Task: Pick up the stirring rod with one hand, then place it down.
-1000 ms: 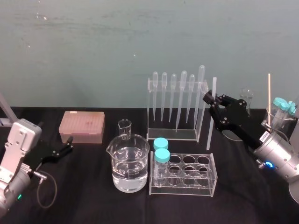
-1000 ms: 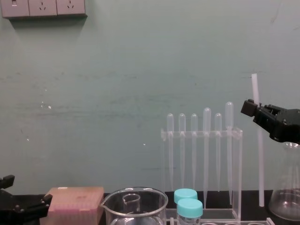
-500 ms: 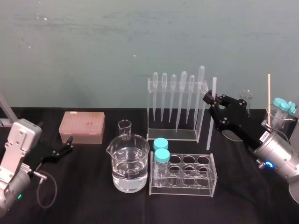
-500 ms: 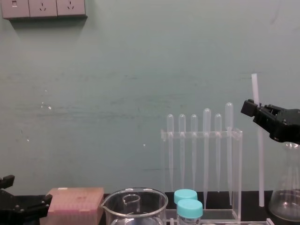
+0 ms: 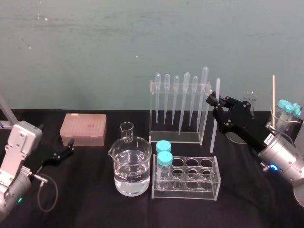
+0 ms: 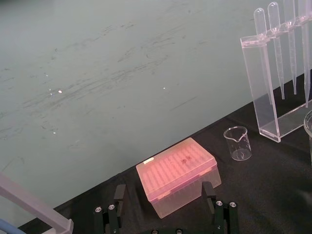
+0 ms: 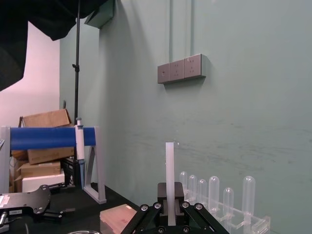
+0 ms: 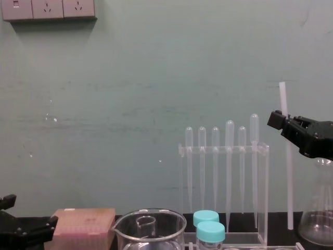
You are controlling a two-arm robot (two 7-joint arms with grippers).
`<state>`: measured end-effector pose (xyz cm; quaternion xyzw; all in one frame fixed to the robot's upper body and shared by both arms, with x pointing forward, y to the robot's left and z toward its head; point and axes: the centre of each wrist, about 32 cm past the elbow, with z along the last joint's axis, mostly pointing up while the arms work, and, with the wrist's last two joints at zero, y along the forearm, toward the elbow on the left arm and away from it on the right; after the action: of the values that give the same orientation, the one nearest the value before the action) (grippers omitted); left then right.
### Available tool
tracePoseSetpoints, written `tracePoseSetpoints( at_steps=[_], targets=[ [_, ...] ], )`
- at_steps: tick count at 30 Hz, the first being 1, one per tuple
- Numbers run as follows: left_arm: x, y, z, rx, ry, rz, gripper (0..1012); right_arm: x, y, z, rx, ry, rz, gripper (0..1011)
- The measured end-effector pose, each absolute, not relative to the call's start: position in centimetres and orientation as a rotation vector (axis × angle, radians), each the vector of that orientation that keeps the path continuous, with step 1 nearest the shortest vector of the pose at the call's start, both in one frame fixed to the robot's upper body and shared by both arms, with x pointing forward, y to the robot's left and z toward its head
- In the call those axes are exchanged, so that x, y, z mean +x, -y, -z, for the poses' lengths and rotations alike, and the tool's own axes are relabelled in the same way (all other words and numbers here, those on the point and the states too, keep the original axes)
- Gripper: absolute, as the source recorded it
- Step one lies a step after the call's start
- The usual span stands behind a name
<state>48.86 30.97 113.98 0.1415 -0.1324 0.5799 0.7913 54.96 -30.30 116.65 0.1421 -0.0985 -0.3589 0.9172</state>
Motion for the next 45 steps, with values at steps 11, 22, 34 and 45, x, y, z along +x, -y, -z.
tracePoseSetpoints(
  at_steps=[11, 22, 34, 45],
  targets=[
    [48.9, -31.0, -114.0, 0.304, 0.285, -1.248, 1000, 54.9, 30.4, -117.0, 0.267, 0.172, 0.729, 71],
    [48.9, -31.0, -114.0, 0.305, 0.285, -1.248, 1000, 53.8, 30.6, -117.3, 0.202, 0.152, 0.668, 71],
    [48.9, -31.0, -114.0, 0.305, 0.285, -1.248, 1000, 53.4, 30.1, -116.8, 0.158, 0.131, 0.605, 71],
    [48.9, -31.0, -114.0, 0.304, 0.285, -1.248, 1000, 54.1, 30.0, -115.6, 0.089, 0.100, 0.590, 71]
  ],
)
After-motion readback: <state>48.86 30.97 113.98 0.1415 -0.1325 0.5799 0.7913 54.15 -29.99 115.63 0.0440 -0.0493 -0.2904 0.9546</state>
